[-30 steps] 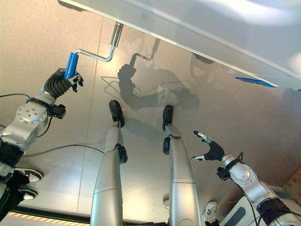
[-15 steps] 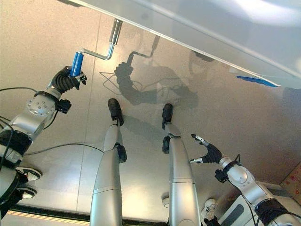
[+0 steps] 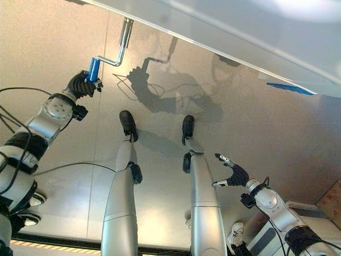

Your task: Raise the hospital bed

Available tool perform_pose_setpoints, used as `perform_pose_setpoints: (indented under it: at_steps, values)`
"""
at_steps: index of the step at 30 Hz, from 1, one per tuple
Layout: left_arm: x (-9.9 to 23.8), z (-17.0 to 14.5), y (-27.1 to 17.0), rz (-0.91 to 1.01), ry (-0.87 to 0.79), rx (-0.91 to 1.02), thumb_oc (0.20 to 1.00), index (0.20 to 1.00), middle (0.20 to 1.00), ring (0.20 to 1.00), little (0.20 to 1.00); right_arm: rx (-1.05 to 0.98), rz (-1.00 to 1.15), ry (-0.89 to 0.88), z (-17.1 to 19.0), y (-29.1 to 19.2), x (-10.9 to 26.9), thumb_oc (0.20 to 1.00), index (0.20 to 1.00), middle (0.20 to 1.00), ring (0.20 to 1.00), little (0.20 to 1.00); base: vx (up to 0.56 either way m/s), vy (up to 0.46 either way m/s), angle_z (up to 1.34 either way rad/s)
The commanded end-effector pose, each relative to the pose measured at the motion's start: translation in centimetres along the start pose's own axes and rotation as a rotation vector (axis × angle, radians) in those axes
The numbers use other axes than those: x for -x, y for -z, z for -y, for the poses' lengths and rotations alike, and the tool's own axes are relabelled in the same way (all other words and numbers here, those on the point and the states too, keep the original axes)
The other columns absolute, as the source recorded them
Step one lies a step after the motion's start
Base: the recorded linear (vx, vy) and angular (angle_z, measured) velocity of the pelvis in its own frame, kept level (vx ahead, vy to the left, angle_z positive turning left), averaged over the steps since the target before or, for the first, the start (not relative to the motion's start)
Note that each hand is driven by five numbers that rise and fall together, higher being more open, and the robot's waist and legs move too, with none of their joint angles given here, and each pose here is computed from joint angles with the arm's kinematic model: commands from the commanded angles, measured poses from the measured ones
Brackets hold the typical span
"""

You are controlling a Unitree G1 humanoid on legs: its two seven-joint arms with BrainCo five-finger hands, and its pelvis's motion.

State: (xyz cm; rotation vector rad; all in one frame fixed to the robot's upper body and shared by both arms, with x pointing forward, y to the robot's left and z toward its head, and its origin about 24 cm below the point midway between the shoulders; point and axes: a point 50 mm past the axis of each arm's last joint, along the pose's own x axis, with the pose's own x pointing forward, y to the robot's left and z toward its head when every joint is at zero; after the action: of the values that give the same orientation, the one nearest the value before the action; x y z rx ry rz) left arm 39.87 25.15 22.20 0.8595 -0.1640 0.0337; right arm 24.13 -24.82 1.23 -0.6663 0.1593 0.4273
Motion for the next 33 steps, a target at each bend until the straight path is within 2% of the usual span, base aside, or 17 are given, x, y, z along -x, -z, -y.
perform_pose_setpoints:
  at_steps: [1,15,24,33]
  values:
    - [-1.3,-2.8,-4.0,0.106,-0.092,-0.032,0.2,0.2,0.2,0.2,0.2,-0.01,-0.045,-0.086,-1.8,1.1,0.4,1.0,1.0,1.0,1.0,1.0,0.0,0.0,0.0]
    - [-2.4,-2.4,-5.9,0.104,-0.086,-0.112,0.2,0.2,0.2,0.2,0.2,-0.017,-0.047,-0.11,-2.3,1.0,-0.1,1.0,1.0,1.0,1.0,1.0,0.0,0.0,0.0]
    - [-2.9,-0.2,-7.7,0.163,-0.037,-0.093,0.2,0.2,0.2,0.2,0.2,-0.026,-0.042,-0.112,-2.5,0.9,-0.3,1.0,1.0,1.0,1.0,1.0,0.0,0.0,0.0]
    - [-3.1,3.3,-10.1,0.242,0.037,-0.048,0.2,0.2,0.2,0.2,0.2,-0.02,-0.028,-0.106,-2.3,0.5,-0.6,1.0,1.0,1.0,1.0,1.0,0.0,0.0,0.0]
